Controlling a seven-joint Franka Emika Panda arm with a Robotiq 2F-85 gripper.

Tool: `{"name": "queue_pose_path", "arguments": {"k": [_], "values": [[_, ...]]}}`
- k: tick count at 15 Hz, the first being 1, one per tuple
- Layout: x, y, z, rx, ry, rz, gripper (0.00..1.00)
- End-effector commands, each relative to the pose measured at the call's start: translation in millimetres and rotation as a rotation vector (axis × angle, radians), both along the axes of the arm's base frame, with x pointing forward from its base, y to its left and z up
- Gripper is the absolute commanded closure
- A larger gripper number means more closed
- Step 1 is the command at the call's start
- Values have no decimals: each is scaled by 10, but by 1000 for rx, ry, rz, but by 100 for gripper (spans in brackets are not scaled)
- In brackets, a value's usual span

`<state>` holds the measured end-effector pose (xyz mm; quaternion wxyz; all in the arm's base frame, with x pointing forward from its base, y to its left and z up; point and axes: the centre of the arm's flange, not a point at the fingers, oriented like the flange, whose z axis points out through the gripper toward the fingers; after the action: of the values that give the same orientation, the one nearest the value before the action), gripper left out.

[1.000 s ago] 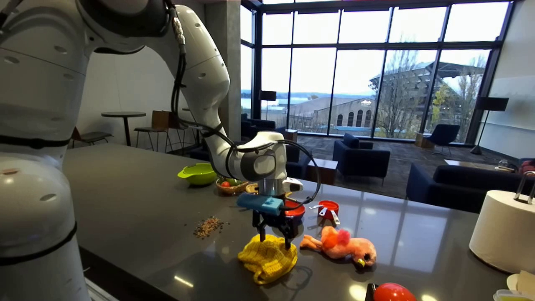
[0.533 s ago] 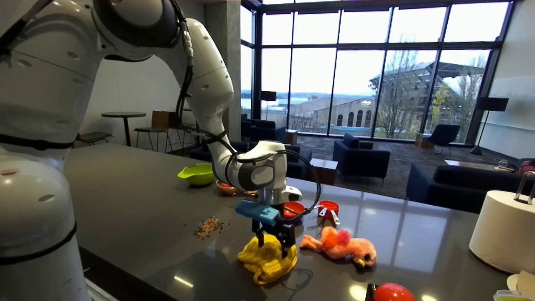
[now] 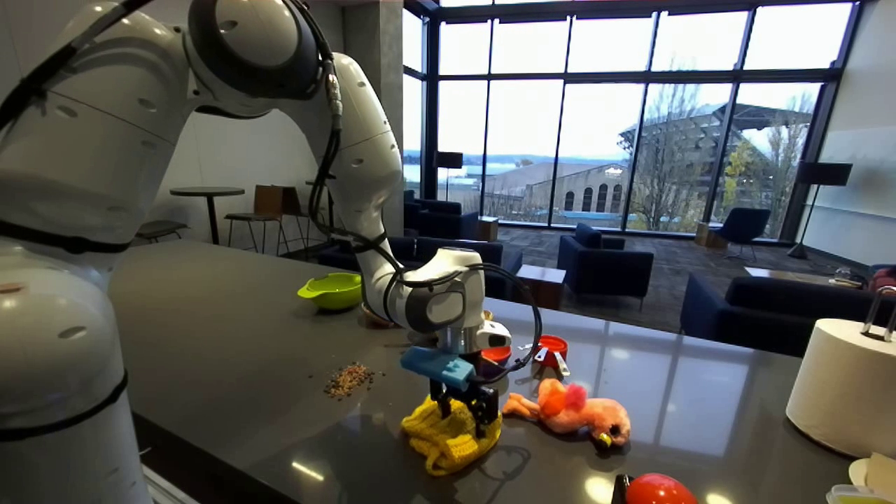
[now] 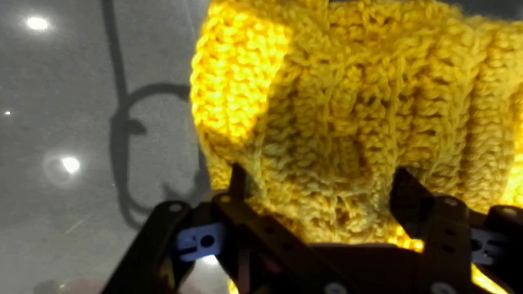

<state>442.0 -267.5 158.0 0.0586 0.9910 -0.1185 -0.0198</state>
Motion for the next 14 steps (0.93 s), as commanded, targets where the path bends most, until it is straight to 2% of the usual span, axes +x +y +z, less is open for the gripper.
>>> {"name": "queue_pose_path", "arguments": {"k": [1, 8, 10, 12, 14], "values": [[52, -49, -107, 8, -18, -7, 47], [74, 64, -107, 10, -24, 2, 98], [61, 76, -130, 10, -22, 1, 95], [58, 108, -154, 15, -24, 1, 98], [47, 146, -181, 13, -25, 8, 96]]}}
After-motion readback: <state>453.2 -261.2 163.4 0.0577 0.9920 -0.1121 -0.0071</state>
